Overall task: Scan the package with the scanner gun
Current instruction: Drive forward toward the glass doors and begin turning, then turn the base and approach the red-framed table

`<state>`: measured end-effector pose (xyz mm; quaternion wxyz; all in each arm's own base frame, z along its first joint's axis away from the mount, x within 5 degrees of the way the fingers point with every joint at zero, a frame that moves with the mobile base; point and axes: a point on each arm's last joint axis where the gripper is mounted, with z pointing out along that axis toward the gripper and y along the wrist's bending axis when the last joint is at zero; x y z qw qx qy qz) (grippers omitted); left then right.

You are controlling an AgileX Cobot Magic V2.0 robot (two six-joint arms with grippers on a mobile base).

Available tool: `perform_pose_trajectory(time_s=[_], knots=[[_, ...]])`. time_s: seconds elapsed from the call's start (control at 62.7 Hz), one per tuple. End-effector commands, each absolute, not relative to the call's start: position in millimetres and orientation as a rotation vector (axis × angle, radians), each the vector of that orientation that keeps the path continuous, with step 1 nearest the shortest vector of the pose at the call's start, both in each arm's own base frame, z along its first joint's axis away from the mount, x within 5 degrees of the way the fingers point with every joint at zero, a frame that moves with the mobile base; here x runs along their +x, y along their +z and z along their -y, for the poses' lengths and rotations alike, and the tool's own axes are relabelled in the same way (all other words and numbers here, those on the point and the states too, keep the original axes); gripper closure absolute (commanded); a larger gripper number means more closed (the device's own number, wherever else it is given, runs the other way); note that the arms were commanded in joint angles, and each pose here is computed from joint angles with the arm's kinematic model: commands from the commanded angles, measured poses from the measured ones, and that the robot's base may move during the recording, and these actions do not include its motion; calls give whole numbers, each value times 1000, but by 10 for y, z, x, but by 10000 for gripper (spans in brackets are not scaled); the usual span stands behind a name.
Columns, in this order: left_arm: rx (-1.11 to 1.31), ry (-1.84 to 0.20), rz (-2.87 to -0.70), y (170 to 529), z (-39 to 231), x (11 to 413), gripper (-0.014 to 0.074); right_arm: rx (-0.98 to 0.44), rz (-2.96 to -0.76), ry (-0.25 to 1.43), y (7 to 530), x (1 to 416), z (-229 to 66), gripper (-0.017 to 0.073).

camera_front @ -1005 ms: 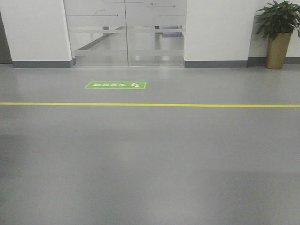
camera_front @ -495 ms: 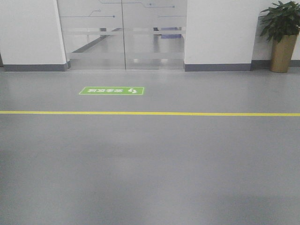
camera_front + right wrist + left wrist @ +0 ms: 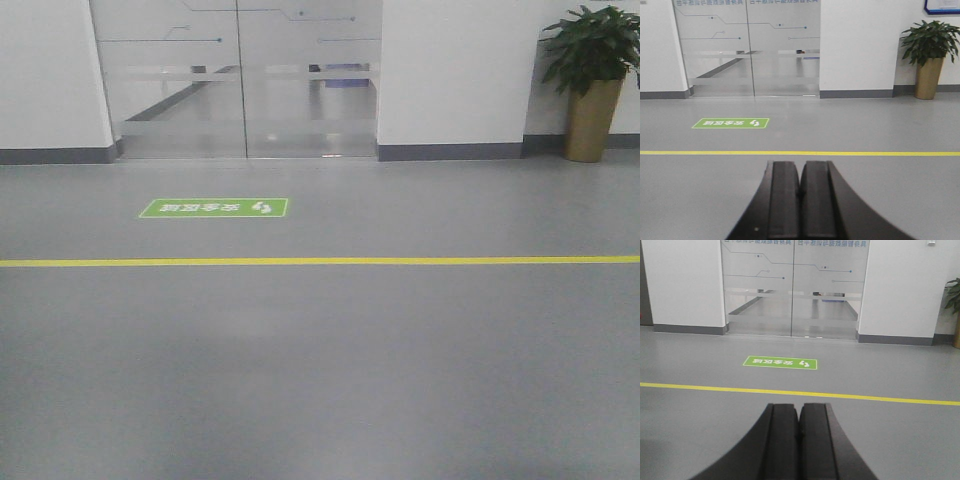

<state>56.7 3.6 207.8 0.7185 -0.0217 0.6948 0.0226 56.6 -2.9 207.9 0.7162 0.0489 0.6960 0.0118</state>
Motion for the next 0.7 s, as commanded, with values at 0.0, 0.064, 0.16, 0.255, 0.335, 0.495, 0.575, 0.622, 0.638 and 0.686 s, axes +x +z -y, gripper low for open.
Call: perform_pose_trajectory(time_s=[0.0,0.064,0.16,0.255,0.335,0.495,0.575,0.622,0.638,0.686], knots=[[-50,52,-1518,2100,-37,562,704,113,-1516,26,2099,563,32,724],[-50,52,-1518,2100,-37,562,704,113,-1516,26,2099,563,32,724],[-50,52,-1518,2100,-37,562,704,113,-1516,26,2099,563,32,724],[-50,52,-1518,2100,-37,562,704,113,-1516,26,2099,563,32,724],[-50,52,-1518,2100,-37,562,704,113,-1516,26,2099,563,32,724],[-50,52,-1518,2100,-37,562,704,113,-1516,26,2099,563,32,724],[-50,52,-1518,2100,-37,562,704,113,-1516,26,2099,563,32,724],[-50,52,-1518,2100,-37,562,704,113,-1516,26,2099,563,32,724],[-50,52,-1518,2100,-37,562,704,113,-1516,26,2099,563,32,724],[-50,52,-1518,2100,-37,562,704,113,-1516,26,2099,563,32,724]])
